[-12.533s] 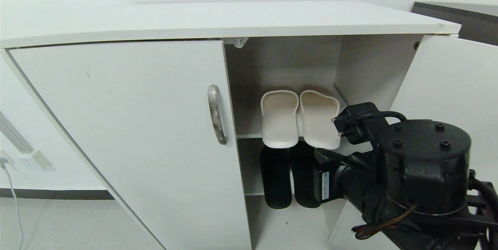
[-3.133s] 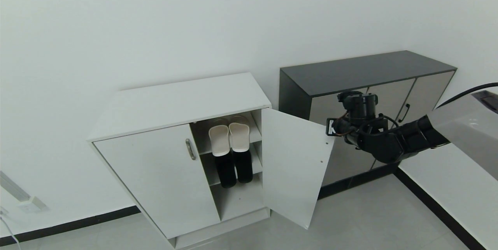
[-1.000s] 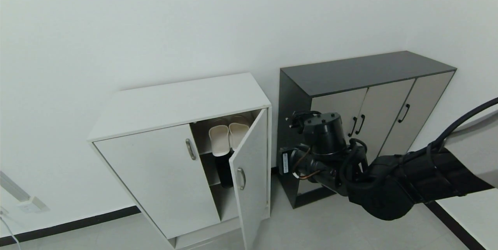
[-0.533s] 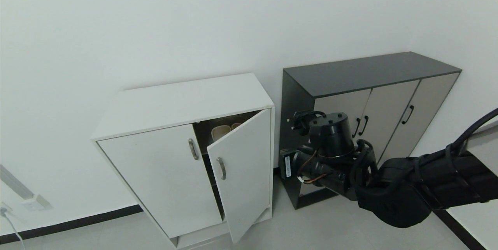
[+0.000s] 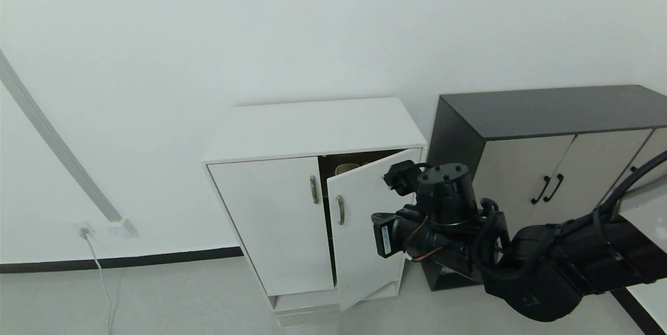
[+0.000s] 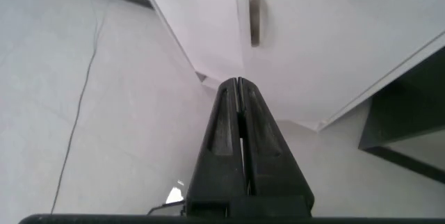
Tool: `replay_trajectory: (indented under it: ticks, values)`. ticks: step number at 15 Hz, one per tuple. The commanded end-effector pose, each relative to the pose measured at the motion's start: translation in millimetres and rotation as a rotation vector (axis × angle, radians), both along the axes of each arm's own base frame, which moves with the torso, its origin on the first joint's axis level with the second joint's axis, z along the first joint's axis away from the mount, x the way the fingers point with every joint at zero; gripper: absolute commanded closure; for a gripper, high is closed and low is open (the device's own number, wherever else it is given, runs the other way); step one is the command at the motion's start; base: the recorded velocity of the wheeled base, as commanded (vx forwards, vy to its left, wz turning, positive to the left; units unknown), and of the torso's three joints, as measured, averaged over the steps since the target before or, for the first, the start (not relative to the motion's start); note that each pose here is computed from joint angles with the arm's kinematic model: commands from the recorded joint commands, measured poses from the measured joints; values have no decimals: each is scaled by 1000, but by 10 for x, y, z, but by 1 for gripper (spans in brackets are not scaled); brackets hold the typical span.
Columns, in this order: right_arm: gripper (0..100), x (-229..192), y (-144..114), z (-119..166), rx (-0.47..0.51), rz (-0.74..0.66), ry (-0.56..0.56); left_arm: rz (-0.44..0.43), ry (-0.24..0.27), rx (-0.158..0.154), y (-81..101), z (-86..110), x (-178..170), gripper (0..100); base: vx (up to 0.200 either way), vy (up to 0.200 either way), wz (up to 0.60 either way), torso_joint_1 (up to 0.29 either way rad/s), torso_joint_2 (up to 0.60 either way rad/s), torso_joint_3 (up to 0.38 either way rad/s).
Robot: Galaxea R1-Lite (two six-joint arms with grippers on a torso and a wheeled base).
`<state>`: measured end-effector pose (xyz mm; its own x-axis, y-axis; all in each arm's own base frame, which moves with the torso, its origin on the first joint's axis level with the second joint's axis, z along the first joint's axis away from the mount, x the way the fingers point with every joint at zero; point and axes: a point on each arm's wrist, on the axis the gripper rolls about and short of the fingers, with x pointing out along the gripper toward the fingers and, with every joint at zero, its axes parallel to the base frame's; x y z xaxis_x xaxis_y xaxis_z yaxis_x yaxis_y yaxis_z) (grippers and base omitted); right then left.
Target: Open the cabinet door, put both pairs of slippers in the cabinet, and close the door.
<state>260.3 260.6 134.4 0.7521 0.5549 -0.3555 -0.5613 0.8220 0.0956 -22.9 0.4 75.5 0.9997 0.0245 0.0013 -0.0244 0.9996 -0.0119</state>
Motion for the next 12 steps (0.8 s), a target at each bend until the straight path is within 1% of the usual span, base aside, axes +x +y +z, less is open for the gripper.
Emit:
replay_trajectory:
  ticks: [1,6,10,12]
  values:
    - [100,-32,-21,-73,-14,24,3,0,1,0,0,0,1,100,0,0,0,0,0,0]
    - [100,-137,-185,-302,-50,131,12,0,1,0,0,0,1,100,0,0,0,0,0,0]
    - [100,-111,-191,-343,-39,127,-30,0,1,0,0,0,1,100,0,0,0,0,0,0]
    - [100,-117,-197,-369,-46,126,-22,0,1,0,0,0,1,100,0,0,0,0,0,0]
